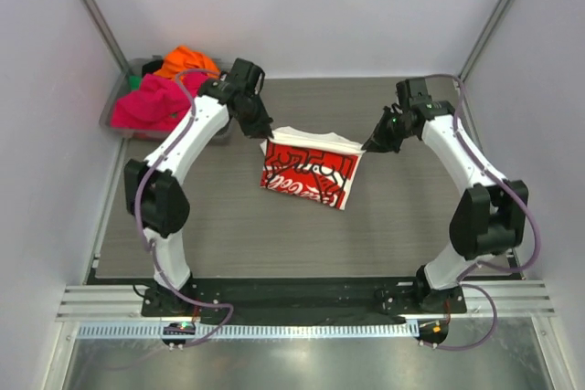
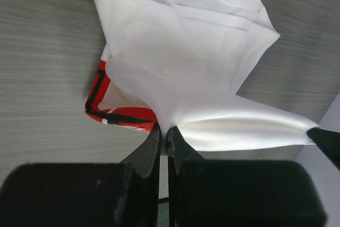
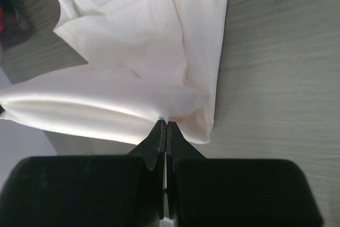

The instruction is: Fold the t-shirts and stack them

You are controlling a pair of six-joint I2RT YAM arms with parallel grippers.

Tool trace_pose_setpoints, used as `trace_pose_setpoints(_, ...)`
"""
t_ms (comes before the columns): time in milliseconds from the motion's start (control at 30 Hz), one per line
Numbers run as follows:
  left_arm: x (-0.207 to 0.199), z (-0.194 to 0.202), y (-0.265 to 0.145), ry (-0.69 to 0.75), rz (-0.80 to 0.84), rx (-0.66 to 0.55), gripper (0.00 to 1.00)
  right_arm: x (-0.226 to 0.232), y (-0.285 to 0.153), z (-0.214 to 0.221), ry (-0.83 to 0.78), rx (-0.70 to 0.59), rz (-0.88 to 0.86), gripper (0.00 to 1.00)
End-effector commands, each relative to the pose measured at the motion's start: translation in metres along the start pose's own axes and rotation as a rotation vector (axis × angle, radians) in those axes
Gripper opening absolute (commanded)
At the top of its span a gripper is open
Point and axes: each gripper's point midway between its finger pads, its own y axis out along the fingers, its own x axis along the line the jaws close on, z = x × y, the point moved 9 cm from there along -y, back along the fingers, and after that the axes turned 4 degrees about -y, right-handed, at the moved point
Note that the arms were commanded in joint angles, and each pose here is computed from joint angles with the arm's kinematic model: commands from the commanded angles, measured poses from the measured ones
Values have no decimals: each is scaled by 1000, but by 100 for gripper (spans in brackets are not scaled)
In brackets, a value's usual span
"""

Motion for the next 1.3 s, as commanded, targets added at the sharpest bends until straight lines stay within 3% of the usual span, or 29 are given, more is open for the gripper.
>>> trace_pose_setpoints(0, 5, -35, 5, 28, -27, -6, 0, -8, 8, -37, -24, -89, 99, 1)
trace_pose_setpoints(400, -4, -93, 85, -4, 44, 48, 1, -18, 68, -73, 6, -47, 163, 1)
trace_pose_setpoints(567, -9, -114, 124, -26, 198, 30, 6, -32, 95, -78, 44, -28, 224, 1)
trace_pose_setpoints(633, -8, -118, 155, -61, 244, 52, 13, -43, 102, -82, 86, -40, 268, 1)
trace_pose_setpoints(700, -25, -133, 152, -73, 361, 49, 20, -52, 114, -85, 119, -41, 294, 1)
trace_pose_setpoints(733, -32, -136, 150, -110, 401, 63, 33, -56, 115, -88, 144, -47, 301, 1)
trace_pose_setpoints(800, -45, -143, 136, -116, 478, 53, 48, -64, 120, -88, 183, -41, 321, 1)
trace_pose_setpoints(900, -55, -144, 94, -108, 523, -6, 59, -67, 121, -82, 191, -20, 297, 42)
trace_pose_setpoints(933, -50, -139, 93, -114, 502, 1, 62, -68, 120, -77, 188, -5, 291, 74)
trace_pose_setpoints(967, -51, -138, 82, -91, 504, -14, 64, -68, 116, -76, 185, -9, 289, 81)
trace_pose_setpoints(1000, -56, -138, 54, -71, 525, -46, 68, -63, 104, -76, 177, -36, 279, 84)
trace_pose_setpoints(1133, -55, -125, 3, -20, 507, -51, 68, -45, 59, -73, 89, -170, 321, 86)
trace_pose_setpoints(1200, -48, -111, -8, 6, 461, -27, 68, -20, 45, -62, -20, -209, 313, 86)
trace_pose_setpoints(1233, -48, -105, -33, 24, 469, -55, 68, -9, 41, -57, -62, -219, 301, 86)
trace_pose_setpoints(1267, -37, -95, -28, 17, 421, -27, 68, 4, 34, -51, -110, -234, 277, 86)
